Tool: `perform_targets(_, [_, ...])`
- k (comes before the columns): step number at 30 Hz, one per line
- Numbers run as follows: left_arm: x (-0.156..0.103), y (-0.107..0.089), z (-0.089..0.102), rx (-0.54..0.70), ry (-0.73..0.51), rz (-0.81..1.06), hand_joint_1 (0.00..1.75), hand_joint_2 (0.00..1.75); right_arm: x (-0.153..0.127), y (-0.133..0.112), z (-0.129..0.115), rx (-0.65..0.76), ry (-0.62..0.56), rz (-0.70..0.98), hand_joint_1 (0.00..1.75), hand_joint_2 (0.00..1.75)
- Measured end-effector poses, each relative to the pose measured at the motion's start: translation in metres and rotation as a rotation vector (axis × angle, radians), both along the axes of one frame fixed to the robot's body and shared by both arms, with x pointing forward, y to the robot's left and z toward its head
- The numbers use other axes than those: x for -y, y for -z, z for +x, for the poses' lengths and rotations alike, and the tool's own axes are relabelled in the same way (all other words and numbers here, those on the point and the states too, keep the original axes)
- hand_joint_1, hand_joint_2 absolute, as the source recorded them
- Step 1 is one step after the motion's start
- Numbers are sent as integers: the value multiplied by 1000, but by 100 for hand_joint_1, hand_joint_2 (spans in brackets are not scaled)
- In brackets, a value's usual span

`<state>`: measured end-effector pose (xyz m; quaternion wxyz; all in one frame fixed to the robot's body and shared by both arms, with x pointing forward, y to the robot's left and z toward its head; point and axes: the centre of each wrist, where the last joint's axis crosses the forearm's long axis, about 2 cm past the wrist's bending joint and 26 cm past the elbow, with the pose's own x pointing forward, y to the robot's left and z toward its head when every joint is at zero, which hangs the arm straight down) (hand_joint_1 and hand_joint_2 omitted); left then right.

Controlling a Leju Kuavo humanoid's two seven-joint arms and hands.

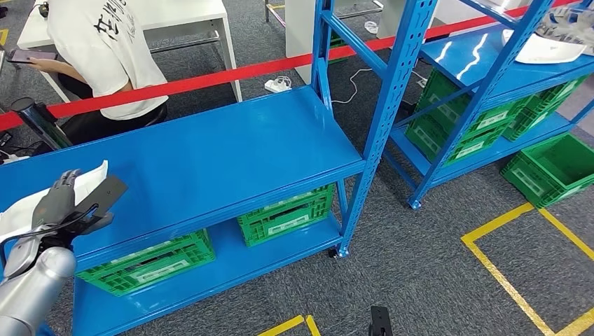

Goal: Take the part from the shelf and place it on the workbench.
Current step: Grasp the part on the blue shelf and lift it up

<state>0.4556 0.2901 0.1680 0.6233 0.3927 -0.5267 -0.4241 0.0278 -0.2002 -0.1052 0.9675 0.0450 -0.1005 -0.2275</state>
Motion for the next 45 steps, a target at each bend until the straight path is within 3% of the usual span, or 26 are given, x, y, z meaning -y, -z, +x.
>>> perform_targets(14, [-78, 2, -7, -109, -242, 178, 0, 175, 1, 0, 0, 1, 6, -21, 0, 0])
perform_targets(25, [-99, 1, -10, -112, -287, 208, 0, 175, 1, 0, 0, 9, 5, -23, 0, 0])
perform_targets(26, [-101, 1, -10, -110, -290, 210, 6, 175, 1, 0, 0, 11, 4, -22, 0, 0])
perform_targets(30, [-108, 1, -12, -96, -281, 216, 175, 175, 1, 0, 0, 18, 0, -22, 0, 0])
perform_targets(45, [-125, 11, -23, 15, -218, 211, 175, 175, 1, 0, 1, 28, -30, -2, 0, 0])
